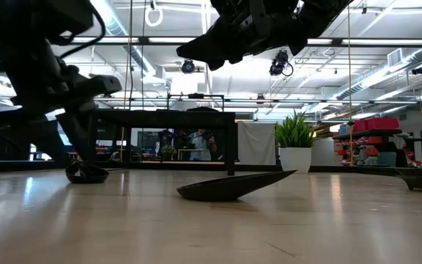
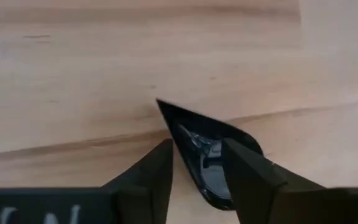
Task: Pick & Place Mini shaped plates
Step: Stack the black drop-shaped plate on top of the drop-shaped plate on the shelf
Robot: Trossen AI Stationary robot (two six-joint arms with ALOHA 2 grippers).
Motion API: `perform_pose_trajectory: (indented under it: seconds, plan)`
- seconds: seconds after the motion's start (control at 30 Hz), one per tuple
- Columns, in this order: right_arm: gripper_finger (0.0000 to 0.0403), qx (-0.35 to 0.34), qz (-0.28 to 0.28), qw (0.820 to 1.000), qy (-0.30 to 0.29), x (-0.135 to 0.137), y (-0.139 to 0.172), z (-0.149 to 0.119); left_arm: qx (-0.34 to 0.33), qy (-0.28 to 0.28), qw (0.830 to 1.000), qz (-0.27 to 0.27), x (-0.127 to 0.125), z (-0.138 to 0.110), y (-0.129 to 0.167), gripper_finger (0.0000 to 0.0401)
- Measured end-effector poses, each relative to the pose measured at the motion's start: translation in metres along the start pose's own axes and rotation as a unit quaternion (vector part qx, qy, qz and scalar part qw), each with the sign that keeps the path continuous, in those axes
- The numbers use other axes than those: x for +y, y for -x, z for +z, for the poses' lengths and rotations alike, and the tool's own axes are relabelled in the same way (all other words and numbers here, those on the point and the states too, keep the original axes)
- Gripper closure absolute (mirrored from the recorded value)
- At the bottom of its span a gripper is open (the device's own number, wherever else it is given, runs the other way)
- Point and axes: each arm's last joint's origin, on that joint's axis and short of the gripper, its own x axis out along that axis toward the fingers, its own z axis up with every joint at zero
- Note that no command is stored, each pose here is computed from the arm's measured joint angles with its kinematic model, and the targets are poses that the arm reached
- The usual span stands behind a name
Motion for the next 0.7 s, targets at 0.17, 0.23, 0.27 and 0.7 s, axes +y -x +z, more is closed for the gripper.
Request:
perform_pose_trajectory:
  seconds: [0.17, 0.23, 0.27, 0.7]
  plan:
    - [0.0392, 0.003, 0.001, 1.000, -0.001, 0.0002, 0.0000, -0.0007, 0.029, -0.016, 0.999, 0.019, -0.0008, -0.0004, -0.0082, 0.0293]
    - [0.0392, 0.005, 0.001, 1.000, -0.002, 0.0003, 0.0000, -0.0010, 0.030, -0.016, 0.999, 0.020, -0.0006, -0.0005, -0.0082, 0.0306]
    - [0.0392, 0.006, 0.002, 1.000, -0.002, 0.0003, 0.0000, -0.0012, 0.030, -0.016, 0.999, 0.018, -0.0010, -0.0006, -0.0082, 0.0313]
    - [0.0392, 0.018, 0.005, 1.000, -0.007, 0.0010, 0.0001, -0.0036, 0.012, -0.094, 0.996, 0.007, -0.0021, 0.0004, -0.0080, 0.0396]
